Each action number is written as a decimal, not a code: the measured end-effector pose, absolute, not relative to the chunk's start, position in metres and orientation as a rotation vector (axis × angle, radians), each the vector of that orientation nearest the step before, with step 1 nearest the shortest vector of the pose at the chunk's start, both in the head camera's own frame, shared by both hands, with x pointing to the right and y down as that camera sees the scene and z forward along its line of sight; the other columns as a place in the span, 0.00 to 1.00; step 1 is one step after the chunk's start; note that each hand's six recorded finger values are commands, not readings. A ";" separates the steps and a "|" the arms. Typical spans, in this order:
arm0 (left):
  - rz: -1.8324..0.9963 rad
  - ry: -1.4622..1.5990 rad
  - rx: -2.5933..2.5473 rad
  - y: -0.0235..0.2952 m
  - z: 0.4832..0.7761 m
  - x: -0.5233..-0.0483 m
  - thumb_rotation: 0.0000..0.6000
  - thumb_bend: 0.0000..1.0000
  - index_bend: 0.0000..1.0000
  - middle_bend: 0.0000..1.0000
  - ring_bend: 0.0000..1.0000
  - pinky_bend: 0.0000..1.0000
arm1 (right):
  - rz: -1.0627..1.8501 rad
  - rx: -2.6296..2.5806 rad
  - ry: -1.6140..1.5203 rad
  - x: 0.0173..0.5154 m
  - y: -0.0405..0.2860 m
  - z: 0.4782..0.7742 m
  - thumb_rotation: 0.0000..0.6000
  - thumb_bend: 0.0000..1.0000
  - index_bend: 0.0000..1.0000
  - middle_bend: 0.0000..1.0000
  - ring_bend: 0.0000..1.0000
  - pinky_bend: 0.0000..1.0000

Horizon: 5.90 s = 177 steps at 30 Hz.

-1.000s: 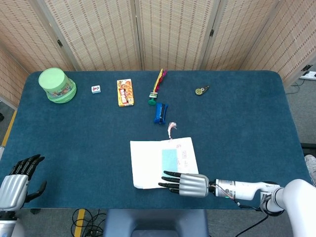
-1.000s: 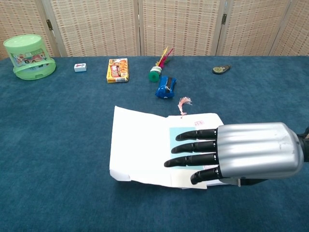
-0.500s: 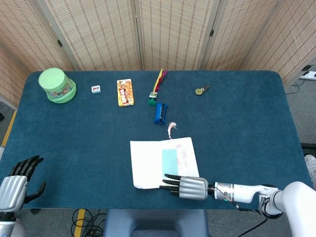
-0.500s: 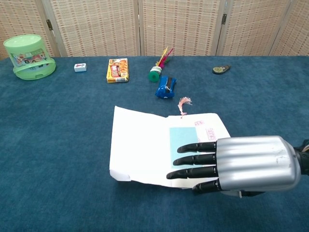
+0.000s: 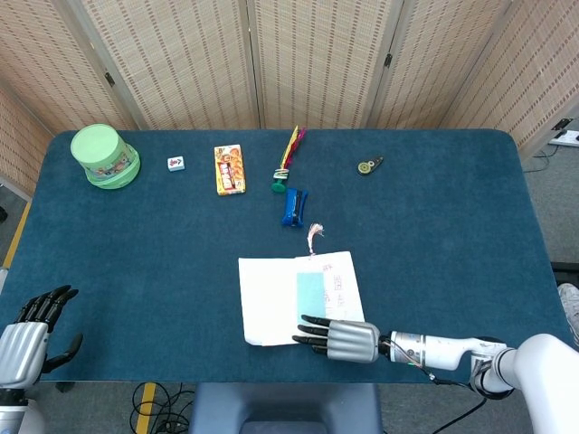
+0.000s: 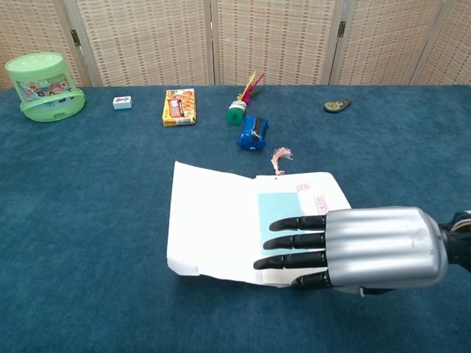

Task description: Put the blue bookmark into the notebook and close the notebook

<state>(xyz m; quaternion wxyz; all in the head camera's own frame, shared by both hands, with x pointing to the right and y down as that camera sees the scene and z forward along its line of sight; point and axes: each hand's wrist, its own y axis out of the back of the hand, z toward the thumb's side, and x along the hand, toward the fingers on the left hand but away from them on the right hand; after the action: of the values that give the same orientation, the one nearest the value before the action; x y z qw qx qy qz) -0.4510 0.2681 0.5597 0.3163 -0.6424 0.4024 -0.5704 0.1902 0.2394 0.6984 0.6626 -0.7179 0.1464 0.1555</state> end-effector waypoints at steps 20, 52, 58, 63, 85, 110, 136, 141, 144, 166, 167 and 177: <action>-1.495 1.060 -1.687 0.265 0.559 -0.450 1.00 0.39 0.17 0.15 0.16 0.18 | 0.346 -1.617 0.245 0.197 0.219 0.677 1.00 0.59 0.33 0.00 0.00 0.00; -1.494 1.065 -1.684 0.265 0.560 -0.451 1.00 0.39 0.17 0.15 0.16 0.18 | 0.940 -1.633 0.046 0.195 0.122 0.726 1.00 0.84 0.33 0.04 0.00 0.00; -1.505 1.070 -1.676 0.266 0.559 -0.455 1.00 0.39 0.17 0.15 0.16 0.18 | 0.974 -1.623 0.036 0.193 0.112 0.738 1.00 0.84 0.32 0.04 0.00 0.00; -1.509 1.073 -1.675 0.266 0.560 -0.456 1.00 0.39 0.17 0.15 0.16 0.18 | 0.992 -1.624 0.031 0.190 0.107 0.745 1.00 0.84 0.33 0.04 0.00 0.00; -1.524 1.077 -1.667 0.268 0.560 -0.461 1.00 0.39 0.17 0.15 0.16 0.18 | 0.979 -1.624 0.041 0.174 0.104 0.758 1.00 0.83 0.33 0.04 0.00 0.00; -1.321 0.927 -1.718 0.230 0.579 -0.429 1.00 0.39 0.17 0.15 0.16 0.18 | 1.024 -1.520 -0.140 0.235 0.078 0.683 1.00 0.40 0.33 0.04 0.00 0.00; -0.933 0.497 -1.841 0.190 0.669 -0.272 1.00 0.26 0.00 0.08 0.15 0.18 | 1.192 -1.437 -0.378 0.329 0.117 0.609 1.00 0.21 0.10 0.00 0.00 0.00; -0.912 0.439 -1.830 0.191 0.682 -0.253 1.00 0.26 0.03 0.08 0.15 0.18 | 1.197 -1.442 -0.398 0.334 0.118 0.608 1.00 0.21 0.10 0.00 0.00 0.00; -0.898 0.414 -1.831 0.192 0.691 -0.241 1.00 0.26 0.06 0.08 0.15 0.18 | 1.194 -1.442 -0.411 0.336 0.118 0.606 1.00 0.21 0.10 0.00 0.00 0.00; -0.748 0.437 -1.925 0.199 0.718 -0.198 1.00 0.28 0.43 0.12 0.15 0.18 | 1.197 -1.461 -0.435 0.343 0.122 0.605 1.00 0.21 0.10 0.00 0.00 0.00; -0.745 0.438 -1.925 0.199 0.719 -0.197 1.00 0.29 0.44 0.12 0.15 0.18 | 1.198 -1.461 -0.436 0.343 0.122 0.605 1.00 0.21 0.10 0.00 0.00 0.00; -0.730 0.467 -1.931 0.199 0.722 -0.192 1.00 0.36 0.58 0.16 0.15 0.18 | 1.200 -1.467 -0.436 0.343 0.122 0.606 1.00 0.21 0.10 0.00 0.00 0.00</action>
<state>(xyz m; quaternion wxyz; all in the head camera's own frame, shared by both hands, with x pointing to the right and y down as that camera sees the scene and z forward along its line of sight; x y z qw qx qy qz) -0.1916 0.1990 0.7224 0.4902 -0.7952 0.1923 -0.3007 0.3434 0.1222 0.6064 0.5633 -0.6232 -0.1853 0.5099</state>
